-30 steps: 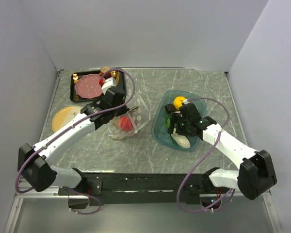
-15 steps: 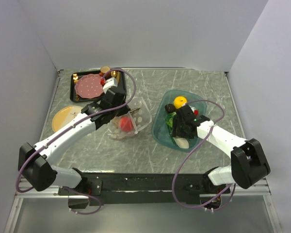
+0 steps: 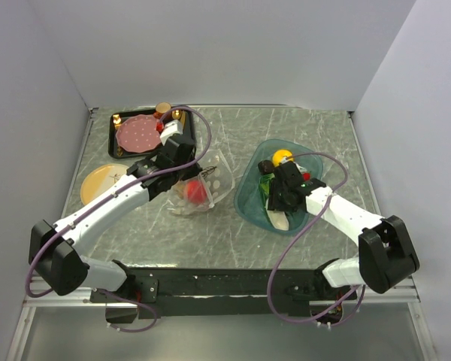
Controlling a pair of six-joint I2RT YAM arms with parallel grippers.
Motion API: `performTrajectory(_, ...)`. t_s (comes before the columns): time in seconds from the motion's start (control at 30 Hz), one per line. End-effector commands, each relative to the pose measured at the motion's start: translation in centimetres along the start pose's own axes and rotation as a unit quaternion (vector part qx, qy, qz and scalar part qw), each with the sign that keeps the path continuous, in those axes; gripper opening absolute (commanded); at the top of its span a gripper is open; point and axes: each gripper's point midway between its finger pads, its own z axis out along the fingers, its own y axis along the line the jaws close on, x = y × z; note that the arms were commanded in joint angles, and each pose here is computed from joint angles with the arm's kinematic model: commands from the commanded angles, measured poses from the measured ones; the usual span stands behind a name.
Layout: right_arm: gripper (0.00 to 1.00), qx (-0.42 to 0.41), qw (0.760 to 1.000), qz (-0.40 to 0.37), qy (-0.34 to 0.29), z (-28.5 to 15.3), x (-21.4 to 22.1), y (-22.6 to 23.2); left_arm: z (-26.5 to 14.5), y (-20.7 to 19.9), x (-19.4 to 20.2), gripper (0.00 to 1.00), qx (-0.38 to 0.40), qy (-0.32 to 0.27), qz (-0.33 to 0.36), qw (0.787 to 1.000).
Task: Place the food in the zip-top bag and seal the zipper
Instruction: Pick up the fake vegetable from the bin.
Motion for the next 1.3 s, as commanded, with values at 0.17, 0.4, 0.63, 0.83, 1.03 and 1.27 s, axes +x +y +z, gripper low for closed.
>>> performTrajectory(0.17, 0.52, -0.032, 0.999, -0.019, 0.01, 0.2, -0.4, 1.6, -0.5, -1.1, -0.6, 0.01, 0.023, -0.007, 0.0, 1.0)
performTrajectory(0.4, 0.61, 0.0, 0.999, -0.025, 0.035, 1.9, 0.8, 0.5, -0.5, -0.9, -0.8, 0.01, 0.017, -0.008, 0.003, 1.0)
performTrajectory(0.63, 0.74, -0.006, 0.999, -0.03, 0.026, 1.8, 0.6, 0.6, -0.3, -1.0, -0.7, 0.01, 0.018, -0.007, 0.002, 1.0)
performTrajectory(0.83, 0.41, -0.014, 1.0, -0.026, -0.002, 0.6, -0.6, 0.9, -0.4, -1.0, -0.8, 0.01, 0.016, -0.008, 0.003, 1.0)
performTrajectory(1.03, 0.38, -0.046, 0.995, -0.003, -0.087, -4.5, -4.4, 1.8, -0.4, -0.5, -0.6, 0.01, 0.009, -0.007, 0.002, 1.0)
performTrajectory(1.27, 0.39, -0.216, 0.965, 0.019, -0.144, -9.9, -8.4, 8.3, -0.6, -1.0, -0.8, 0.01, 0.018, -0.007, 0.002, 1.0)
